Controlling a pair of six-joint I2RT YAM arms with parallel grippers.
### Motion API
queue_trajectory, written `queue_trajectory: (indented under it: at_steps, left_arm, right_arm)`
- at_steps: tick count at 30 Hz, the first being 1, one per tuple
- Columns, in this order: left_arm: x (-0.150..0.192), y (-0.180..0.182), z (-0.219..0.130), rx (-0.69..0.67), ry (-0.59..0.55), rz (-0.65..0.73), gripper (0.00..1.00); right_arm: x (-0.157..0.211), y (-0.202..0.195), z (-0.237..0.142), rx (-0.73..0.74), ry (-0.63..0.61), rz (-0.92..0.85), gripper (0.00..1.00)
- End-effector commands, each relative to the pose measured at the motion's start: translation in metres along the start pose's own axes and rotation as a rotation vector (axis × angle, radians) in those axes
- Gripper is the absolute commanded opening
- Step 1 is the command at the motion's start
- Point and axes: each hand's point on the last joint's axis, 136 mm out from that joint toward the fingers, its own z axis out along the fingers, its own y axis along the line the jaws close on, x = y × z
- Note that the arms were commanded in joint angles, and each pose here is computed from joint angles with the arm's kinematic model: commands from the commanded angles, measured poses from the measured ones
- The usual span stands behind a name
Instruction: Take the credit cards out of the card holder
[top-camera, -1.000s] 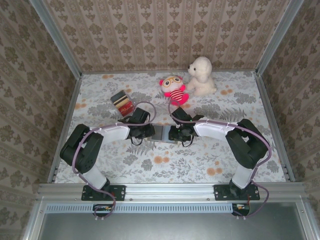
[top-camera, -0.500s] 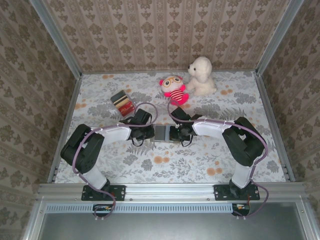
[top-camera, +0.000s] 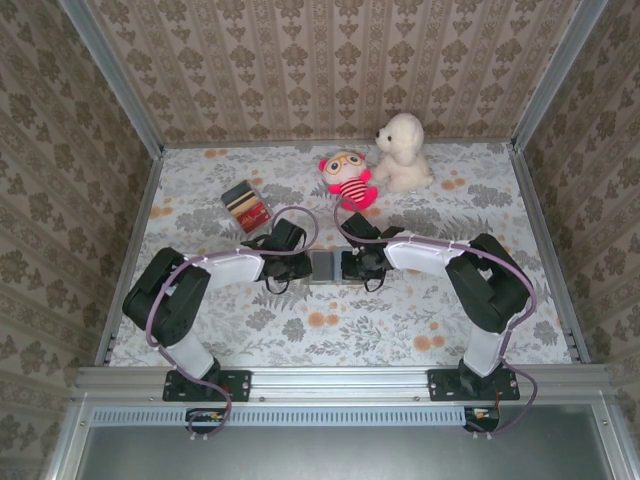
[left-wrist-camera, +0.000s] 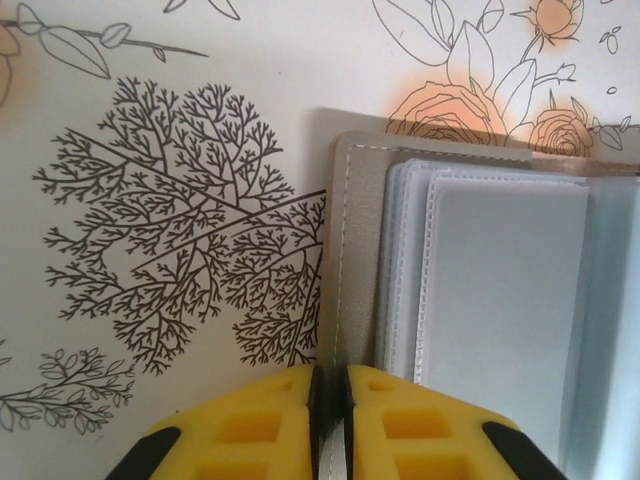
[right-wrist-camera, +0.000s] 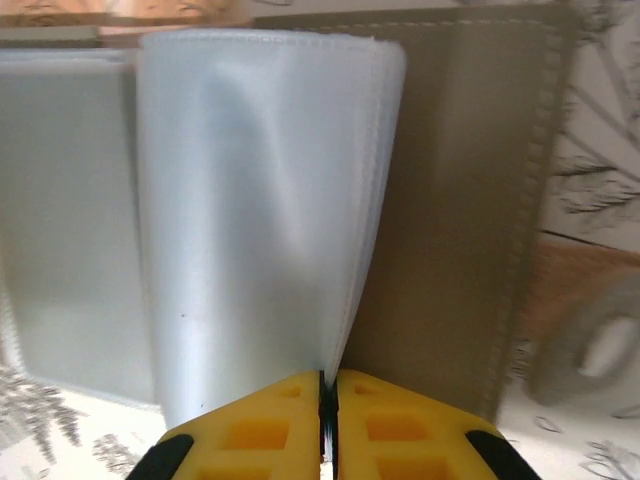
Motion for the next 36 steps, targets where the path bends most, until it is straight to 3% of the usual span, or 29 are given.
queue_trajectory:
  at_steps: [1, 5, 11, 19, 22, 25, 36]
  left_arm:
    - [0.003, -0.01, -0.012, 0.029, 0.006, 0.013, 0.22]
    - [-0.011, -0.026, -0.026, 0.085, -0.041, 0.052, 0.36]
    - [-0.025, -0.032, -0.038, 0.108, -0.09, 0.018, 0.41]
    - [-0.019, -0.047, -0.027, 0.228, -0.058, -0.074, 0.38]
    - [-0.017, -0.038, -0.02, 0.194, -0.051, -0.1, 0.31]
    - [-0.014, -0.035, -0.015, 0.181, -0.039, -0.113, 0.29]
    - [-0.006, -0.031, -0.004, 0.156, 0.026, -0.122, 0.38]
  right_arm:
    - [-0.01, -0.016, -0.021, 0.091, -0.054, -0.032, 0.16]
    - [-0.019, -0.003, -0.048, 0.048, -0.092, -0.056, 0.28]
    - [-0.019, 0.014, -0.071, -0.026, -0.108, -0.092, 0.38]
    - [-0.011, 0.057, -0.041, -0.238, 0.011, -0.074, 0.3]
    - [-0.01, 0.059, -0.027, -0.24, 0.042, -0.062, 0.24]
    - [-0.008, 0.053, -0.015, -0.21, 0.062, -0.048, 0.23]
    - [0.0, 0.028, 0.005, -0.103, 0.099, -0.024, 0.24]
